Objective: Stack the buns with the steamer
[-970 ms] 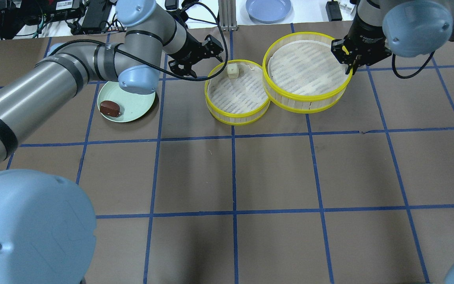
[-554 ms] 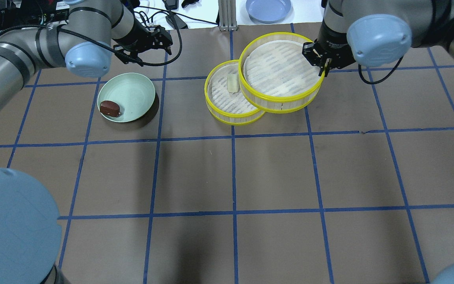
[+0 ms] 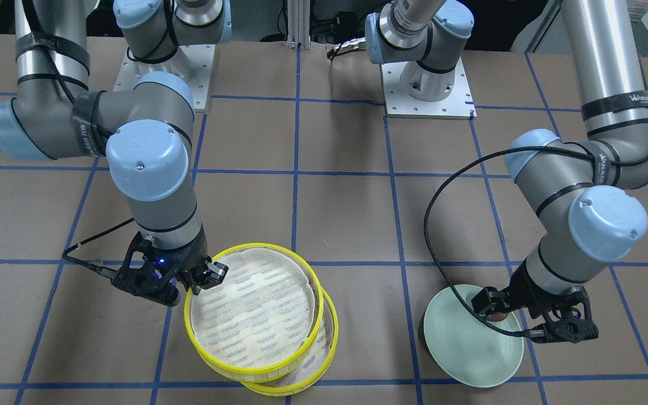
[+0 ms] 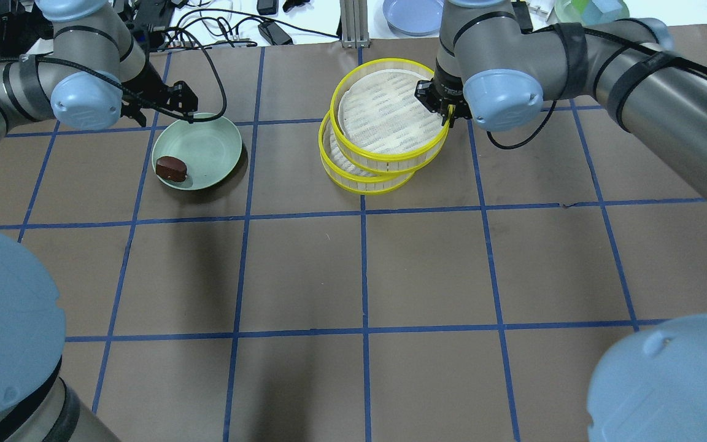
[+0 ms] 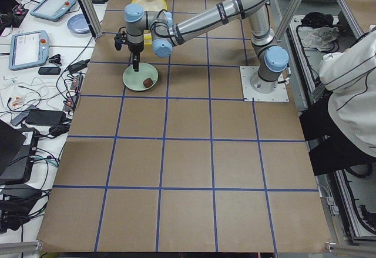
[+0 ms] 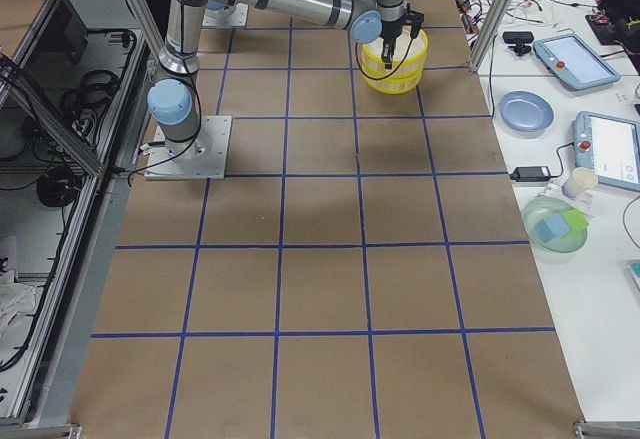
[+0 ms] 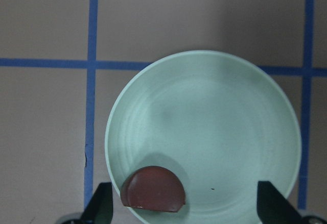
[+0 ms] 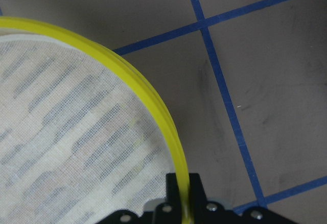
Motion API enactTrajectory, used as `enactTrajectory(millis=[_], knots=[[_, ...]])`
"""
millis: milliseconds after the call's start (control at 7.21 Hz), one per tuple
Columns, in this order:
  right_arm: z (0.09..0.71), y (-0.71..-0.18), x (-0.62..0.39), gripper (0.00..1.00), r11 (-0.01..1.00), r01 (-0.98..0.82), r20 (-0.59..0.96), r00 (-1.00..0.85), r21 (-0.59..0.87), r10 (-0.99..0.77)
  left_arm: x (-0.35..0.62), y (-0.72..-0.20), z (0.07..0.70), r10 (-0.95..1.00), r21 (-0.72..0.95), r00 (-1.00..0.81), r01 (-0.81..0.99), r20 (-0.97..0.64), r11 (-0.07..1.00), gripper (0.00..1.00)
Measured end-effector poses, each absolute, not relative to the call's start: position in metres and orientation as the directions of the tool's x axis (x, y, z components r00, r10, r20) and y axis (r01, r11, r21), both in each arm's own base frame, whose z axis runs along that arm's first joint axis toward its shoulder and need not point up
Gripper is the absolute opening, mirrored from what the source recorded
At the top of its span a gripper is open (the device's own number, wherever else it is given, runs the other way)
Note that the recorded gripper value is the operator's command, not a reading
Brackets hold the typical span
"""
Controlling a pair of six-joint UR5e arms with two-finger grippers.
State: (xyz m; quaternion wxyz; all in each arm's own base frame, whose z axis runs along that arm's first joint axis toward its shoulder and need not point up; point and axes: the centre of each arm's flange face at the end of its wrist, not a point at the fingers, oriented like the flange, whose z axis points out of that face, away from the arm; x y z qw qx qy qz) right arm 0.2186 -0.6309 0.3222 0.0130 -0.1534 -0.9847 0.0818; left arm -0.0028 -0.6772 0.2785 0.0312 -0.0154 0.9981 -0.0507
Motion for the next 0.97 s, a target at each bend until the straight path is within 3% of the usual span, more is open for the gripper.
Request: enactTrajectory(millis=[277, 416, 554, 693, 832, 970], knots=[[0.307, -0.639, 0.224, 0.0, 0.939, 0.302, -0.005, -0.952, -0.166, 0.305, 0.008, -0.669, 0.231, -0.002, -0.018, -0.998, -0.001, -0.069, 1.0, 1.0], [0.299, -0.642, 0.227, 0.0, 0.936, 0.308, -0.009, -0.95, -0.17, 0.311, 0.009, -0.668, 0.212, 0.002, 0.012, -0.998, 0.001, -0.065, 1.0, 0.74], [0.293, -0.643, 0.233, 0.0, 0.934, 0.314, -0.011, -0.948, -0.169, 0.317, 0.009, -0.668, 0.201, 0.004, 0.03, -0.998, 0.002, -0.061, 1.0, 0.33], [0.288, -0.641, 0.241, 0.0, 0.932, 0.321, -0.013, -0.946, -0.165, 0.324, 0.009, -0.668, 0.197, 0.006, 0.035, -0.998, 0.004, -0.061, 0.999, 0.06], [0.283, -0.639, 0.25, 0.0, 0.933, 0.321, -0.01, -0.946, -0.162, 0.324, 0.01, -0.67, 0.197, 0.007, 0.033, -0.998, 0.005, -0.064, 0.999, 0.0], [0.281, -0.639, 0.253, 0.0, 0.933, 0.321, -0.006, -0.946, -0.163, 0.324, 0.011, -0.672, 0.2, 0.01, 0.026, -0.998, 0.008, -0.066, 1.0, 0.0]])
